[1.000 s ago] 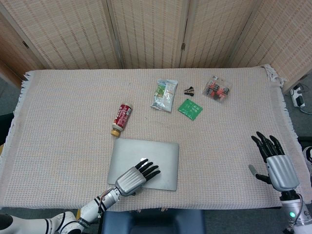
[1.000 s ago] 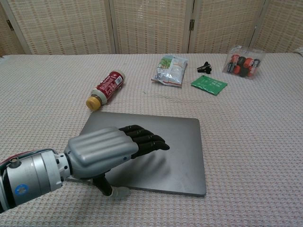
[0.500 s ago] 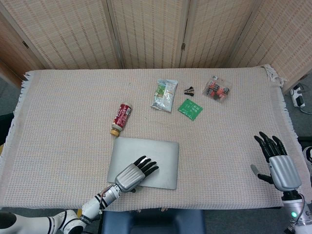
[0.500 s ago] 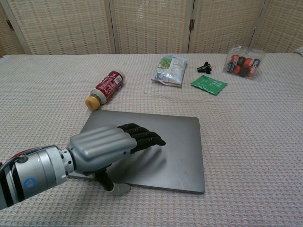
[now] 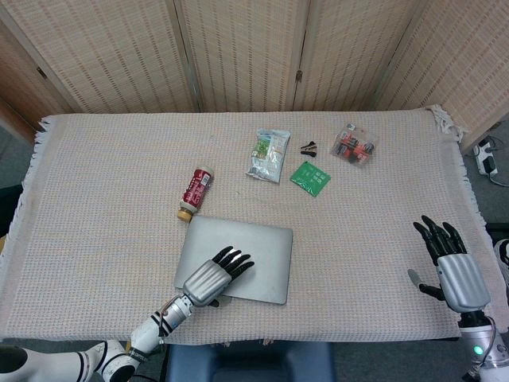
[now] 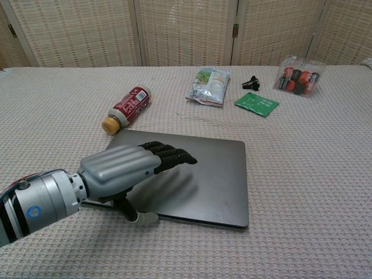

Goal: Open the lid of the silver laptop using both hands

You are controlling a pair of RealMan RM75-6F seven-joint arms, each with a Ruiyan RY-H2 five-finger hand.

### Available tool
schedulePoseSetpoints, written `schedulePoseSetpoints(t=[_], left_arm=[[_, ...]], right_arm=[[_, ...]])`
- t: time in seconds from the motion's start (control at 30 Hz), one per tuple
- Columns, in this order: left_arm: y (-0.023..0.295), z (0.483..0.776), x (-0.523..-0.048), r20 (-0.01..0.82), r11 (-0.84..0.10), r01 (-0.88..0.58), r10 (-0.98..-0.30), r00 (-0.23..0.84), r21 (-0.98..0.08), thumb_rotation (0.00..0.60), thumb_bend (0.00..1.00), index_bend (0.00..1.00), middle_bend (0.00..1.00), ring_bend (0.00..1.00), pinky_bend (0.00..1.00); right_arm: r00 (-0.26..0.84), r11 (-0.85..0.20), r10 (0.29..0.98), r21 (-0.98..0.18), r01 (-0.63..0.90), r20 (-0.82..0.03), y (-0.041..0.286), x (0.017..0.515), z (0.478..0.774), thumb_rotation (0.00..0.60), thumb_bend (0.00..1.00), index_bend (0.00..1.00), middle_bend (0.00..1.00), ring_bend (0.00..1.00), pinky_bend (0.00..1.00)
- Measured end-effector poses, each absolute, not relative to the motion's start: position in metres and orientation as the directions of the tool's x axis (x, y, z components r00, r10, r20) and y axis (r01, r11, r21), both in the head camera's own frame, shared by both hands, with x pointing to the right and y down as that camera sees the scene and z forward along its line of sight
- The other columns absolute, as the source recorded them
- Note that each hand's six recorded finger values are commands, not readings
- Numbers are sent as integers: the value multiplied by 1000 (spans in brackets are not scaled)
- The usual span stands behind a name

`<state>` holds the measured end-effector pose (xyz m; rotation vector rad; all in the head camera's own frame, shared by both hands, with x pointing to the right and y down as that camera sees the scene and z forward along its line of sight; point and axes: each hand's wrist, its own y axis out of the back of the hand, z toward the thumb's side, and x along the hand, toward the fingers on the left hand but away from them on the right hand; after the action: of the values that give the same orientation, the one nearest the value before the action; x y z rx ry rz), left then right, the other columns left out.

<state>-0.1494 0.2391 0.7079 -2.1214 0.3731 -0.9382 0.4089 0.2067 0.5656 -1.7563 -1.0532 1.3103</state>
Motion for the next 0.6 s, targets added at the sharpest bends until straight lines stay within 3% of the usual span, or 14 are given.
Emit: schedulePoseSetpoints(t=[0.3, 0.6], left_arm=[[228, 713, -160, 415, -605, -69, -620, 666, -793, 600, 515, 153, 150, 64, 0], [208, 719, -164, 286, -519, -221, -723, 629, -826, 600, 638, 142, 158, 67, 0]], right_arm=[[203, -466, 880, -863, 195, -429, 212, 399, 571, 600, 348, 0, 44, 105, 2], [316, -574, 805, -795, 197, -502, 224, 375, 583, 600, 365, 0, 44, 122, 27]])
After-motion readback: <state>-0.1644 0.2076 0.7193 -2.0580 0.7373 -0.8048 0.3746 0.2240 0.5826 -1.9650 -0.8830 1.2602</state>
